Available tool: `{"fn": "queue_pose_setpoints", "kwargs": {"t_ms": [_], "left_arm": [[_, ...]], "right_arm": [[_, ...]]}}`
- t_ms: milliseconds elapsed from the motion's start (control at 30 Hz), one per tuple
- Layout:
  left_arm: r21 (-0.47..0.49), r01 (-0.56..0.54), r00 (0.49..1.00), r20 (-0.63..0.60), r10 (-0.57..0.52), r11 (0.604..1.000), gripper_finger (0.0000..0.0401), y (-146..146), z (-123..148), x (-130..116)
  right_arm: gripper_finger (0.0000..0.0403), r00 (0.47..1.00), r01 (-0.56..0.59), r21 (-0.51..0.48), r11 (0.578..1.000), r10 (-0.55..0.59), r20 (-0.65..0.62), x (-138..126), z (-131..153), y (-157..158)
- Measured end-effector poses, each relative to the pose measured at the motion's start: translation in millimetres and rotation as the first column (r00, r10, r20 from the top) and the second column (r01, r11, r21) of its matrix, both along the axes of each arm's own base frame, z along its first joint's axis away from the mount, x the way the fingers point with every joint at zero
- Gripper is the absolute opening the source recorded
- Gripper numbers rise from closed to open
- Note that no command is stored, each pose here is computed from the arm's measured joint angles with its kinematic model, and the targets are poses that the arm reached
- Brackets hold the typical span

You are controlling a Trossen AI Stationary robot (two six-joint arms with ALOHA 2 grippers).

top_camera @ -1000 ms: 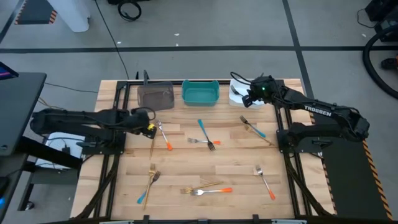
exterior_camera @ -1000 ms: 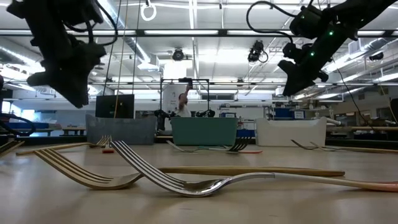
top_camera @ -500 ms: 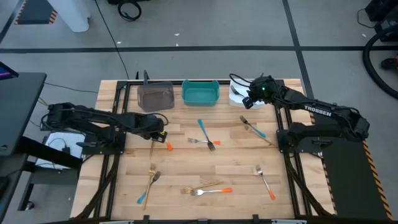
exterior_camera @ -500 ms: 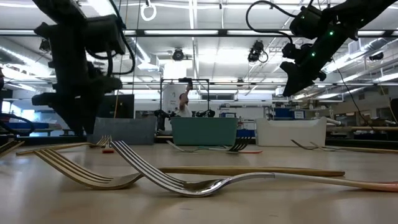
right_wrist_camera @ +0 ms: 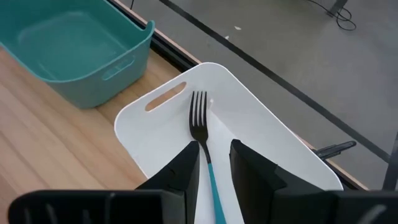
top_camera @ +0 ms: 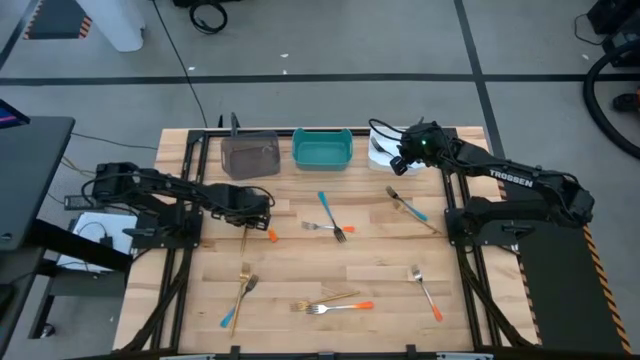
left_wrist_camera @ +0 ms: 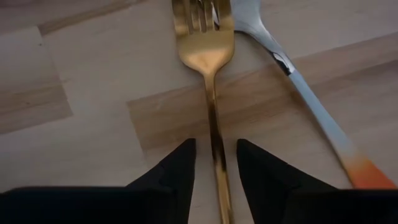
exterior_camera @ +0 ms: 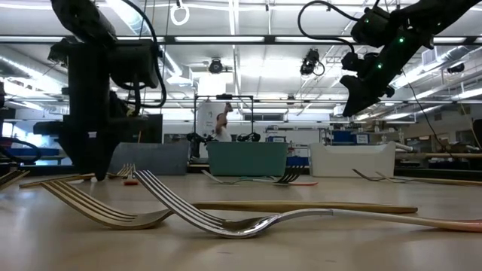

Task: Sort silverware by color (type)
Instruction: Put the gold fork into the black bin

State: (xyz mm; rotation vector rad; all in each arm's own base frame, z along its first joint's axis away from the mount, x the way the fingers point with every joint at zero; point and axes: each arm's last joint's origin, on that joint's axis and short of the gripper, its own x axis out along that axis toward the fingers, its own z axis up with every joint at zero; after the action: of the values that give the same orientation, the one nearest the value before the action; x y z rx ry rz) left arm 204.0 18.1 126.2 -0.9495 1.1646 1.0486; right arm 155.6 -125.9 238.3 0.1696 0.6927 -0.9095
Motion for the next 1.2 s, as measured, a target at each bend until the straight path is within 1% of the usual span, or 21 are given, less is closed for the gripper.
{"fn": "queue_pose_setpoints", "kwargs": {"t_ms": [100, 233, 633, 800, 867, 933, 1033, 1133, 1200], "left_arm": [[0.000, 0.000, 1.000, -0.008, 0.000, 1.000, 0.0086, 0.0, -0.4, -0.8], [0.002, 0.017, 1.000, -0.002, -0.017, 1.000, 0.0024, 0.1, 2.5, -2.8], [0.004, 0.026, 0.997, 0.067, -0.027, 1.000, 0.0022, -0.9, 21.8, -12.5], [0.015, 0.025, 0.989, 0.146, -0.027, 1.000, 0.0022, -1.0, 36.0, -15.0], [0.032, 0.024, 0.982, 0.189, -0.029, 0.999, 0.0022, -0.6, 46.7, -15.8], [0.076, 0.029, 0.970, 0.238, -0.046, 0.997, 0.0022, 0.4, 60.6, -14.8], [0.182, 0.043, 0.953, 0.289, -0.095, 0.982, 0.0022, 3.9, 88.4, -13.8], [0.312, 0.067, 0.935, 0.313, -0.169, 0.948, 0.0022, 11.6, 118.3, -12.7], [0.406, 0.101, 0.925, 0.297, -0.236, 0.908, 0.0022, 18.8, 135.4, -12.1]], "right_arm": [[0.0096, 1.000, 0.000, -0.001, 1.000, 0.000, -0.001, 0.0, 0.0, 0.0], [0.0096, 1.000, 0.000, -0.001, 1.000, 0.000, 0.000, 0.0, 0.0, 0.0], [0.0096, 1.000, 0.008, 0.004, 1.000, -0.008, 0.007, 0.0, 0.0, -0.1], [0.0096, 0.999, 0.023, 0.015, 1.000, -0.024, 0.024, 0.1, -0.1, -0.1], [0.0096, 0.999, 0.023, 0.015, 1.000, -0.024, 0.024, 0.1, -0.1, -0.1], [0.0096, 0.999, 0.024, 0.015, 1.000, -0.024, 0.024, 0.1, -0.1, -0.1], [0.0096, 0.999, 0.024, 0.014, 1.000, -0.024, 0.025, 0.1, 0.0, -0.2], [0.0096, 0.999, 0.024, 0.008, 1.000, -0.024, 0.033, 0.7, 0.8, -0.5], [0.0096, 0.998, 0.029, 0.007, 1.000, -0.029, 0.047, 1.1, 1.4, -0.9]]}}
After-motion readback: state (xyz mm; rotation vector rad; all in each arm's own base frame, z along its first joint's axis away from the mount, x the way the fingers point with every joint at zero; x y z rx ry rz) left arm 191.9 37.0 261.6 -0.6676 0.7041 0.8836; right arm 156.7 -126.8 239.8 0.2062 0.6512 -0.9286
